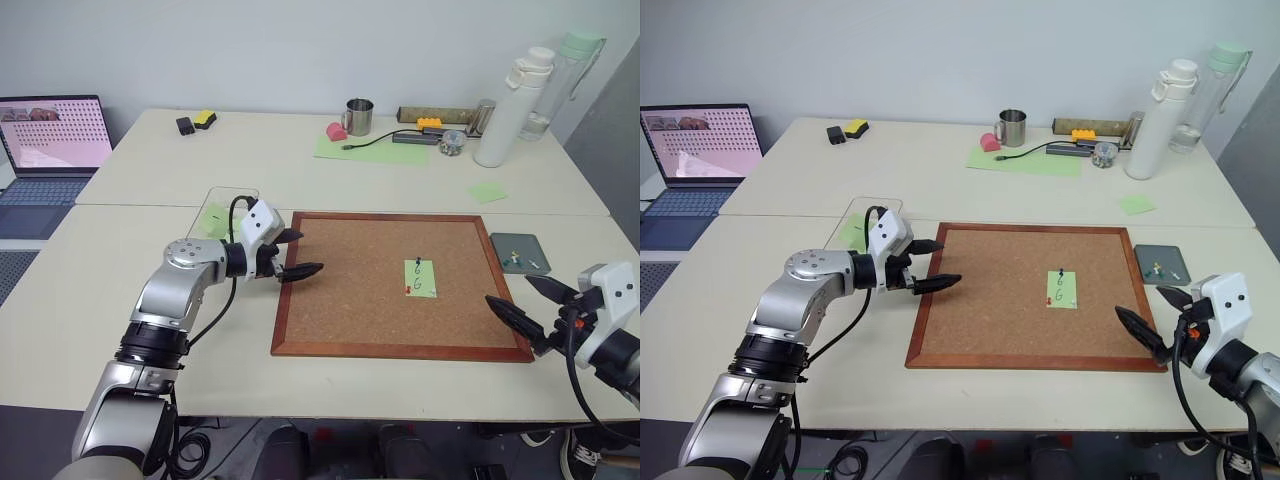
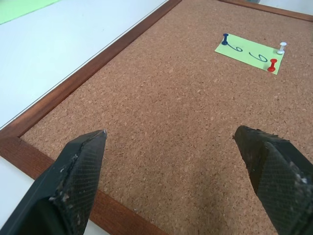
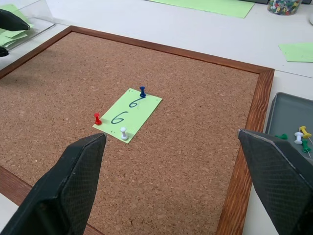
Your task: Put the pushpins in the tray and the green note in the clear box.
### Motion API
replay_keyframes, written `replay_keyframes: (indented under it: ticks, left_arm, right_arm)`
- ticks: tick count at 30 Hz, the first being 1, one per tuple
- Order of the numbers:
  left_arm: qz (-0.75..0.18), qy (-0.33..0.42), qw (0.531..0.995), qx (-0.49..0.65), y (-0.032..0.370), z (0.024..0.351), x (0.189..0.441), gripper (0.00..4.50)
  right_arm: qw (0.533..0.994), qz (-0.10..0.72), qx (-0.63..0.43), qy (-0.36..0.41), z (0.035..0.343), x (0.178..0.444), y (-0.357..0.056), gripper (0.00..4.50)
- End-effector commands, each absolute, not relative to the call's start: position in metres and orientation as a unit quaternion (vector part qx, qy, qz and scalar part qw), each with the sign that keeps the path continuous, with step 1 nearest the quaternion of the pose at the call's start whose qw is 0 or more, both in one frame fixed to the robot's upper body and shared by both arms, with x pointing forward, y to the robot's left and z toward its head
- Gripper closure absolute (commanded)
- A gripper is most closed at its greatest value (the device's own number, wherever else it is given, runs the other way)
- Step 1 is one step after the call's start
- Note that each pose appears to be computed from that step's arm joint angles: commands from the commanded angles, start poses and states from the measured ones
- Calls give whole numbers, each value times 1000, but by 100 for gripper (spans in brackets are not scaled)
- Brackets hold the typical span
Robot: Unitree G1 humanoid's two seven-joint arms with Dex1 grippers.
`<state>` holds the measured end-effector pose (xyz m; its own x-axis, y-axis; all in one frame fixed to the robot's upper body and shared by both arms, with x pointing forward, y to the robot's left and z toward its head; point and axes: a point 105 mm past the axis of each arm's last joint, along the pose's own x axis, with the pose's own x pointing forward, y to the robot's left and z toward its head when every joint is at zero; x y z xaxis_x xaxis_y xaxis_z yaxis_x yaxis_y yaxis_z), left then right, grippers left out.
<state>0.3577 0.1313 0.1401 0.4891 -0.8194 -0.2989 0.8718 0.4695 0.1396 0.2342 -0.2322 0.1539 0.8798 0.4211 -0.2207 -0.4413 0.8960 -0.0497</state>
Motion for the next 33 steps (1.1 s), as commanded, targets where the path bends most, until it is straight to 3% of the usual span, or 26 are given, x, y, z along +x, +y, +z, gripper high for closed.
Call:
replay_keyframes:
  ticks: [1, 7, 12, 28, 31, 33]
  left_arm:
    - [-507, 66, 848, 141, 126, 156, 355, 6]
    - [-518, 39, 848, 108, 116, 168, 355, 6]
    - [-537, 18, 840, 75, 99, 175, 348, 86]
    - [-537, 37, 840, 69, 67, 147, 344, 408]
    - [-544, 46, 835, 68, 63, 139, 340, 448]
    - [-546, 52, 833, 70, 61, 133, 338, 448]
  right_arm:
    - [968, 228, -61, 79, 163, 235, -226, 0]
    - [965, 244, -60, 77, 161, 238, -217, 0]
    - [959, 262, -70, 79, 153, 247, -206, 0]
    - [958, 269, -78, 68, 128, 280, -181, 0]
    - [957, 272, -77, 69, 124, 280, -178, 0]
    - [957, 272, -77, 70, 122, 280, -178, 0]
